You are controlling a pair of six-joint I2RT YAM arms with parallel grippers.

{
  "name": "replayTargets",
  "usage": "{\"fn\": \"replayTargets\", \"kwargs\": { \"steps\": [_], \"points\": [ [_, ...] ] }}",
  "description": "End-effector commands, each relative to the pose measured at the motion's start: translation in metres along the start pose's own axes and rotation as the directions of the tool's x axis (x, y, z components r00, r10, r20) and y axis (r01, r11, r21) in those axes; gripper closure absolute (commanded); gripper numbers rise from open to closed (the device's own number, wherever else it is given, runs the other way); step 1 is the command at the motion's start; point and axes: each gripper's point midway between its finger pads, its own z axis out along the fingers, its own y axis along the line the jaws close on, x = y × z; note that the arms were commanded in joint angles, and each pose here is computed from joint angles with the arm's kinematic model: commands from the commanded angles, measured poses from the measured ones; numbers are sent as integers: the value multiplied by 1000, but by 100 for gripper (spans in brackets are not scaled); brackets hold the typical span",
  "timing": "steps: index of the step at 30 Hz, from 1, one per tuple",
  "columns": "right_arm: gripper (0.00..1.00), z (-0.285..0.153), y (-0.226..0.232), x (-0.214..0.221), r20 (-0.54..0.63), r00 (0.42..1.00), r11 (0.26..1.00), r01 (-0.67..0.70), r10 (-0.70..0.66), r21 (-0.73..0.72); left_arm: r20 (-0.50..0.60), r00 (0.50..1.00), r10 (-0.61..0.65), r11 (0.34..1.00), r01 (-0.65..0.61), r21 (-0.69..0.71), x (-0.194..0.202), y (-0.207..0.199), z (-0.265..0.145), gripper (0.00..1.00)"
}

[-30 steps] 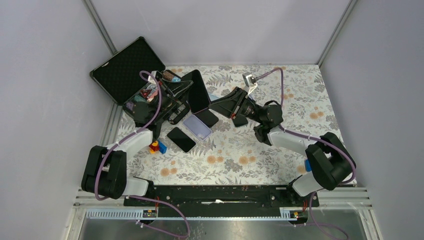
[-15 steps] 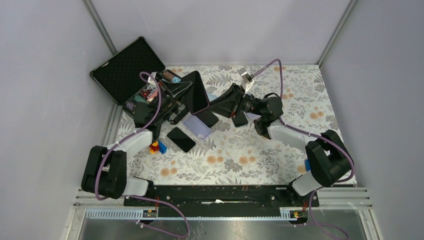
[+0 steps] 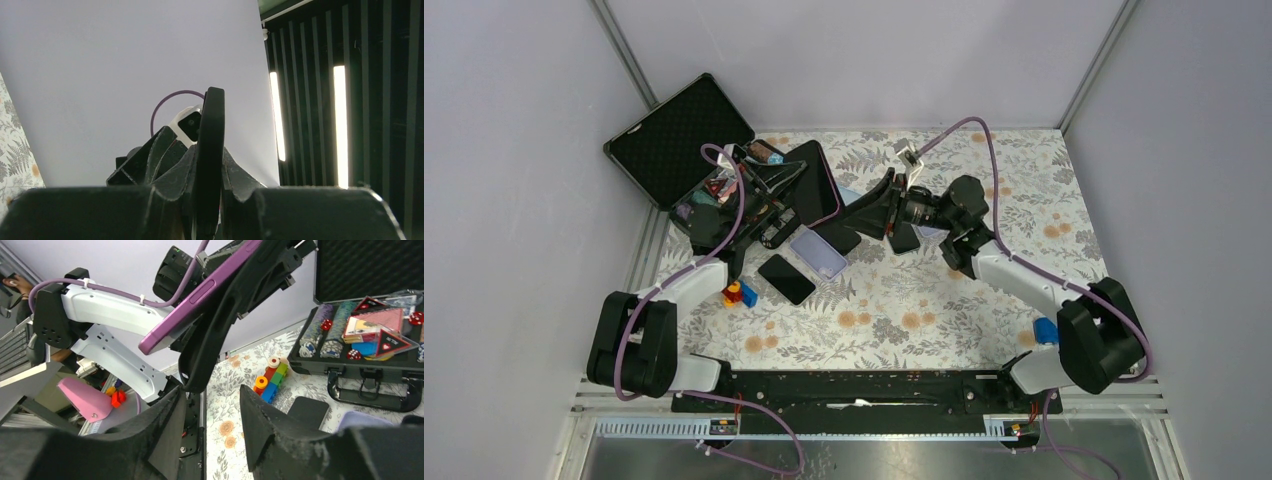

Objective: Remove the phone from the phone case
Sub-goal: Remove the phone case from the phone.

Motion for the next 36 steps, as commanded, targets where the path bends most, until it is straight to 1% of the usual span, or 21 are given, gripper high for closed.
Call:
{"fn": "replayTargets", "kwargs": {
  "steps": [1,5,8,10,14,16,17,18,19,20,21,24,29,32,34,36],
  "points": [
    [48,-10,-21,-5,65,998,991,-1,-7,130,-130,986,-105,977,127,171,33,-69,-3,100],
    [46,-16,1,-19,106,994,994,-3,-9,111,-107,991,-86,982,103,157,29,-62,-3,100],
    [39,-21,23,-32,130,991,996,14,-26,88,-88,993,-77,986,89,141,26,-56,-2,100],
    [36,-26,32,-39,139,989,994,30,-44,102,-77,995,-71,988,80,131,24,-52,-1,100],
    [15,-39,31,-48,171,985,978,-7,-30,210,-66,996,-58,990,66,125,23,-50,0,100],
    [8,-44,24,-50,212,977,962,-85,29,259,-60,997,-54,991,61,120,22,-49,0,100],
    [2,-46,19,-50,231,969,951,-145,82,273,-55,997,-52,991,58,118,21,-48,0,100],
    [0,-48,14,-48,235,963,940,-196,132,278,-53,997,-48,992,54,115,21,-48,0,100],
    [0,-48,10,-45,237,954,930,-248,185,272,-49,998,-45,992,50,112,21,-47,0,100],
    [0,-46,8,-42,224,953,932,-260,206,251,-46,998,-41,993,46,111,21,-47,0,100],
    [0,-42,8,-41,205,959,944,-241,195,227,-42,998,-40,993,44,106,20,-46,1,100],
    [1,-34,1,-30,173,962,943,-248,212,223,-34,999,-34,995,37,97,19,-44,1,100],
    [7,-12,26,-22,154,984,975,-118,90,186,-19,999,-42,996,44,74,16,-36,0,100],
    [7,1,46,-20,140,990,989,-27,7,143,-9,999,-45,997,45,64,15,-32,-1,100],
    [6,7,57,-21,143,989,994,14,-29,110,-6,999,-46,997,46,59,14,-31,-1,100],
    [7,10,60,-28,176,984,994,10,-28,105,-7,999,-45,997,45,58,14,-30,-1,100]
  ]
}}
